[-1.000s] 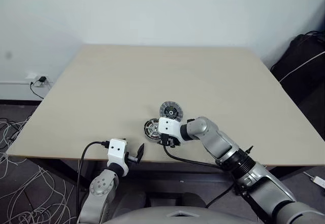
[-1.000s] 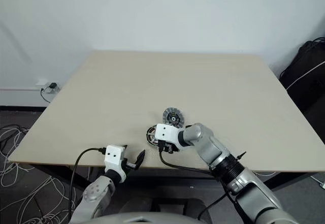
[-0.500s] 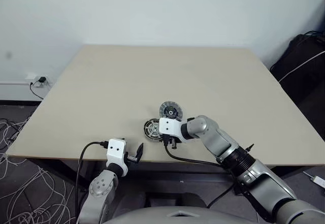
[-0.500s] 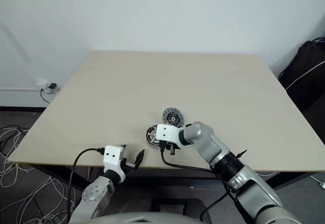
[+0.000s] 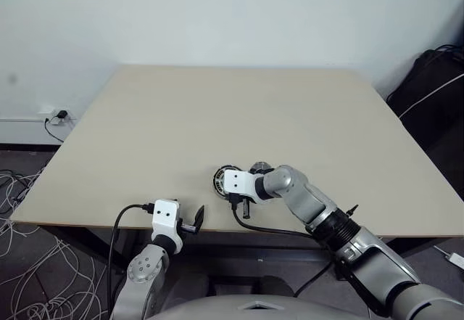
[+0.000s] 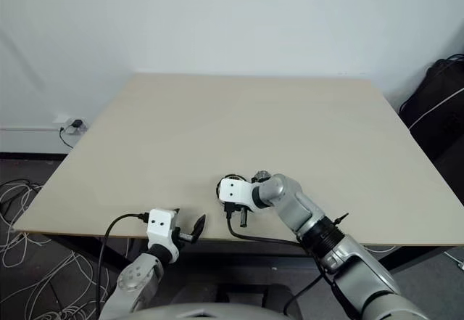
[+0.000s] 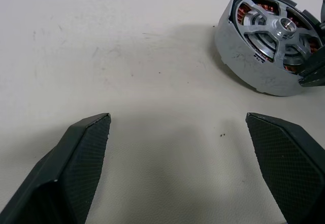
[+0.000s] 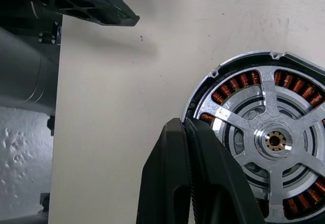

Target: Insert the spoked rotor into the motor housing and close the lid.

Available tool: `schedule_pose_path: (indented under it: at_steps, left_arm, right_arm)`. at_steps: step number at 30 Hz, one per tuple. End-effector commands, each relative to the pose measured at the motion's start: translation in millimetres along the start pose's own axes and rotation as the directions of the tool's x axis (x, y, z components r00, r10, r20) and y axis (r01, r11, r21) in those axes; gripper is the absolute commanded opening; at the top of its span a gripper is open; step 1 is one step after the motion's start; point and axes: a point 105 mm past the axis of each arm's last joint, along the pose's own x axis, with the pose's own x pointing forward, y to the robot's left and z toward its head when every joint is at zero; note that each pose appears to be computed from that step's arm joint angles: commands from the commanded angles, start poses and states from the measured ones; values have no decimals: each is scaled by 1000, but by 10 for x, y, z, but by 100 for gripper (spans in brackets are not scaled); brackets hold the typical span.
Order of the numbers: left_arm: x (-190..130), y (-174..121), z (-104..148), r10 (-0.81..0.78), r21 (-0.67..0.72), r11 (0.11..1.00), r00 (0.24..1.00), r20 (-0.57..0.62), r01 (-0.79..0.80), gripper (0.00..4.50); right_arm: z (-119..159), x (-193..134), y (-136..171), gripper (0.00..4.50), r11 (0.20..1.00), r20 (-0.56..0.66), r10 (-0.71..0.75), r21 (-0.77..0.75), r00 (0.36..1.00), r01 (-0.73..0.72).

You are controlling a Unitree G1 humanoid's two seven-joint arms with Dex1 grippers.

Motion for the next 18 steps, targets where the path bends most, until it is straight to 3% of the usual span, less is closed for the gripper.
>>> schedule_pose_path:
  at_steps: [1, 12, 15, 18]
  left_arm:
    - [9, -22, 203, -4, 8, 1000, 997, 73, 4, 450]
    - [18, -44, 202, -14, 5, 1000, 997, 73, 13, 450]
    - [19, -49, 197, -16, 4, 1000, 997, 72, 16, 450]
    - [19, -50, 193, -16, 3, 1000, 997, 71, 16, 450]
  right_arm:
    - [33, -44, -65, 3, 1000, 8, -28, 1, 1000, 28]
    - [87, -85, -105, 3, 999, 27, -46, 0, 999, 46]
    - [85, -92, -99, 72, 999, 26, -42, 7, 999, 42]
    - [84, -88, -124, 171, 998, 20, -62, 7, 998, 62]
